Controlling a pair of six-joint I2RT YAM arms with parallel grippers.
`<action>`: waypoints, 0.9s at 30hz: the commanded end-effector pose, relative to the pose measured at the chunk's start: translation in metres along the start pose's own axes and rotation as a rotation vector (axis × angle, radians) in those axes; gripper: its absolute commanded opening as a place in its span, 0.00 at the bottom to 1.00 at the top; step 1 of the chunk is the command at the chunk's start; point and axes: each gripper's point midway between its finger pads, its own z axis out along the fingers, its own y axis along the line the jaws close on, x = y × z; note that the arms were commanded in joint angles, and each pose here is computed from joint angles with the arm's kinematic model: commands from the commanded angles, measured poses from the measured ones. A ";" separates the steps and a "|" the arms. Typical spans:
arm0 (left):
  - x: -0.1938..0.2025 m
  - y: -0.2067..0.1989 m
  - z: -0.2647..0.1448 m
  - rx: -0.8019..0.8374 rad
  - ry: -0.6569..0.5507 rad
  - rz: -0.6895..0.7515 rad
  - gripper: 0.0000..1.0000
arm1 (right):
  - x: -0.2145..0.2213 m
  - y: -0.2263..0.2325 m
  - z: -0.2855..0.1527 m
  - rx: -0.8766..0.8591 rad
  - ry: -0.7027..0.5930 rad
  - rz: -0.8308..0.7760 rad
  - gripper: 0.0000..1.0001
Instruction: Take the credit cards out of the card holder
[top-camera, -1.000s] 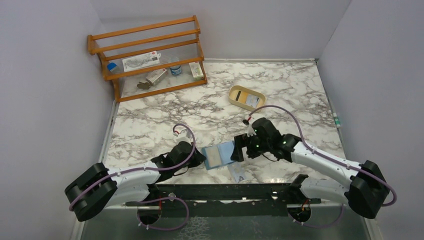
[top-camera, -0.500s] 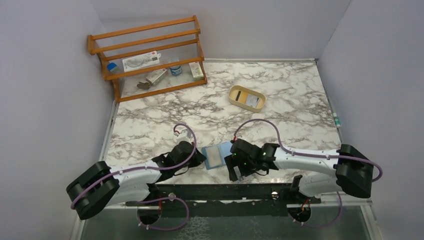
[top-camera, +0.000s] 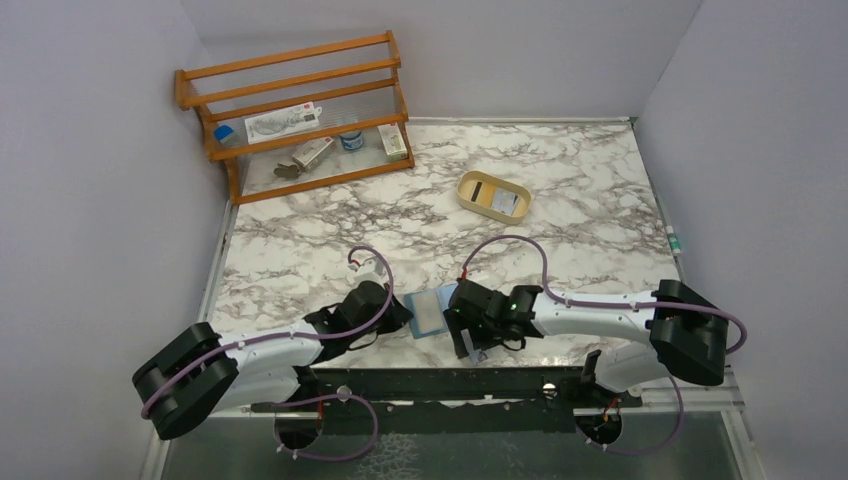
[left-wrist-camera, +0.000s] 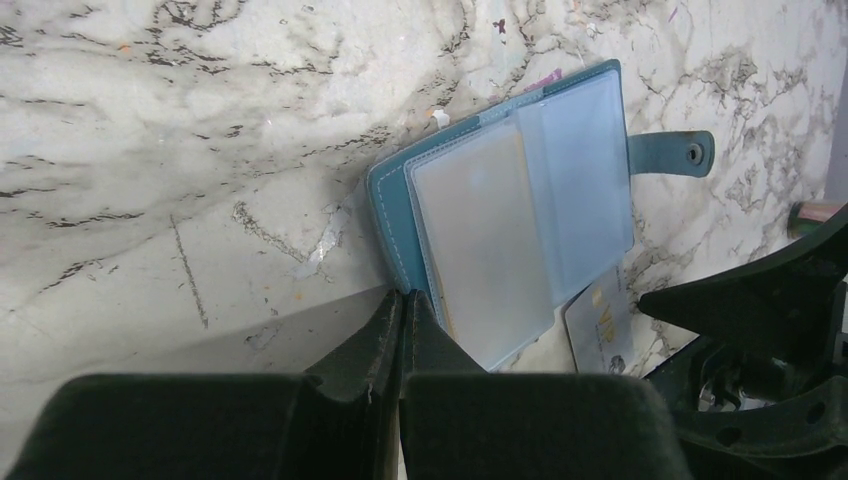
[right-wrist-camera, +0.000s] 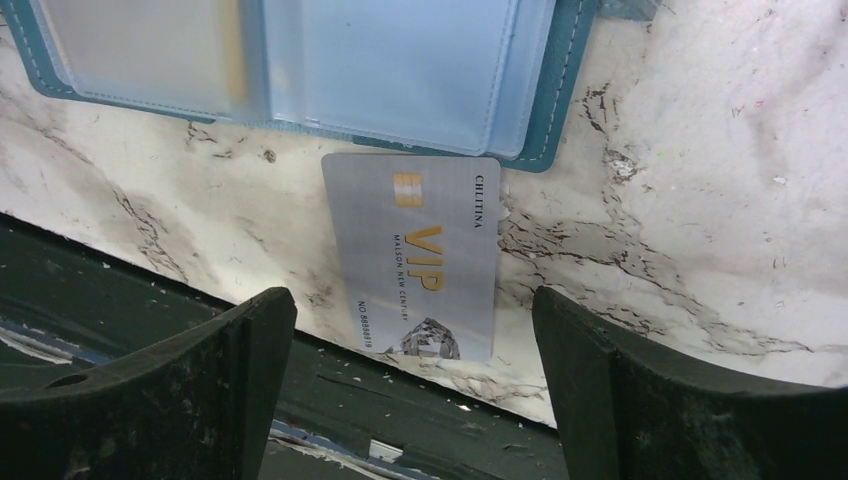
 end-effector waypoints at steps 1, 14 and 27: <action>-0.001 -0.001 -0.004 0.009 0.006 0.019 0.00 | -0.003 -0.006 0.005 0.048 -0.026 0.018 0.93; 0.013 -0.004 -0.012 0.053 0.074 0.042 0.00 | 0.000 -0.006 0.019 0.058 -0.012 0.012 0.70; 0.018 -0.005 -0.013 0.068 0.104 0.064 0.00 | 0.001 -0.013 0.021 0.098 -0.018 0.016 0.40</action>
